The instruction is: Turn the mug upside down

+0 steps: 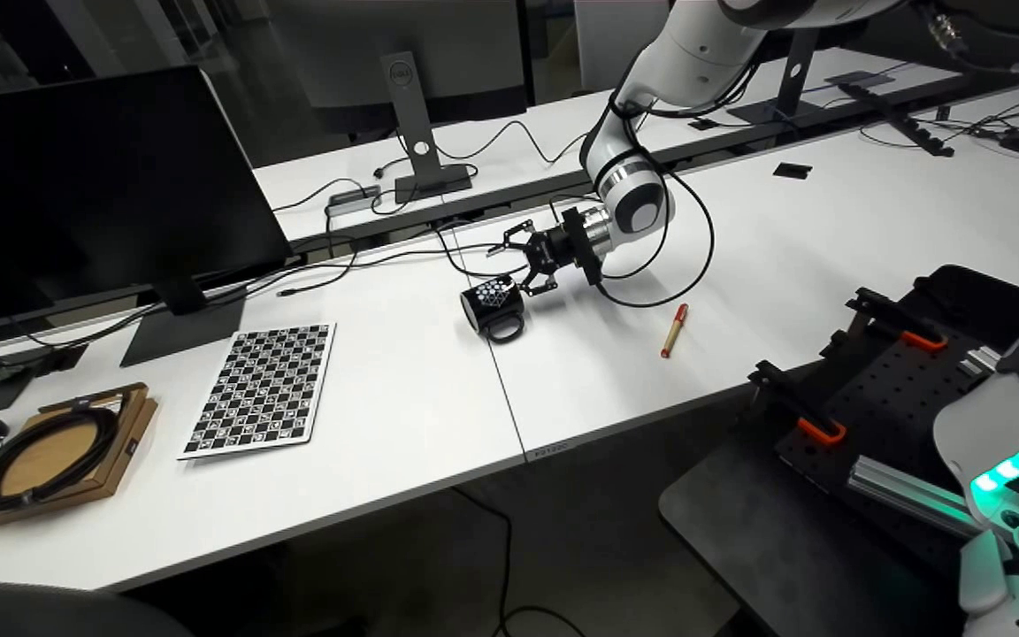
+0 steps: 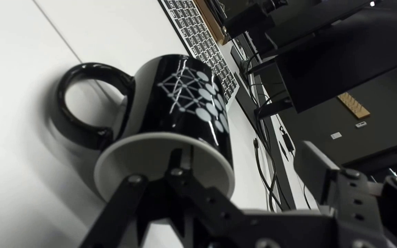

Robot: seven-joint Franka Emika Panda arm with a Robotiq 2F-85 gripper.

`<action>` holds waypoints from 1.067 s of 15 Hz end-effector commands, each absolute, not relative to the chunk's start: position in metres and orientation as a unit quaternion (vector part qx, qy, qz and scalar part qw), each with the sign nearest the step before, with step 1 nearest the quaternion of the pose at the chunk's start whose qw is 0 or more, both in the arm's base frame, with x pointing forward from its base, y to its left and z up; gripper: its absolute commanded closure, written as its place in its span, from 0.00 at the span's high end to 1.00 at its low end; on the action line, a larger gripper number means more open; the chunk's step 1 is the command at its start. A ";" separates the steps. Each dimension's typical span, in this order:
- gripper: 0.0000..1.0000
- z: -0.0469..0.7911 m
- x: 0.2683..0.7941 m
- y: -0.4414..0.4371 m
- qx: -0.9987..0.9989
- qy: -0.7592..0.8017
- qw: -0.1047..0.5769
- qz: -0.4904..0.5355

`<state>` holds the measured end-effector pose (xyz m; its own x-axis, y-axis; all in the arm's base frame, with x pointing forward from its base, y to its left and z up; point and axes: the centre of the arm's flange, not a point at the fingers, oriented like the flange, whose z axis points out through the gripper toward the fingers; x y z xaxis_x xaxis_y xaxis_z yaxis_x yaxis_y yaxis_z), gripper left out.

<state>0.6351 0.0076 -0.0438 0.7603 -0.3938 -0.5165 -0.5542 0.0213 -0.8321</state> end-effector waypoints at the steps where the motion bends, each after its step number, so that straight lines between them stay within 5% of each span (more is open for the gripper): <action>1: 1.00 -0.042 0.640 0.006 -0.694 0.338 0.632 0.062; 16: 1.00 -0.011 0.644 -0.040 -0.720 0.340 0.604 0.024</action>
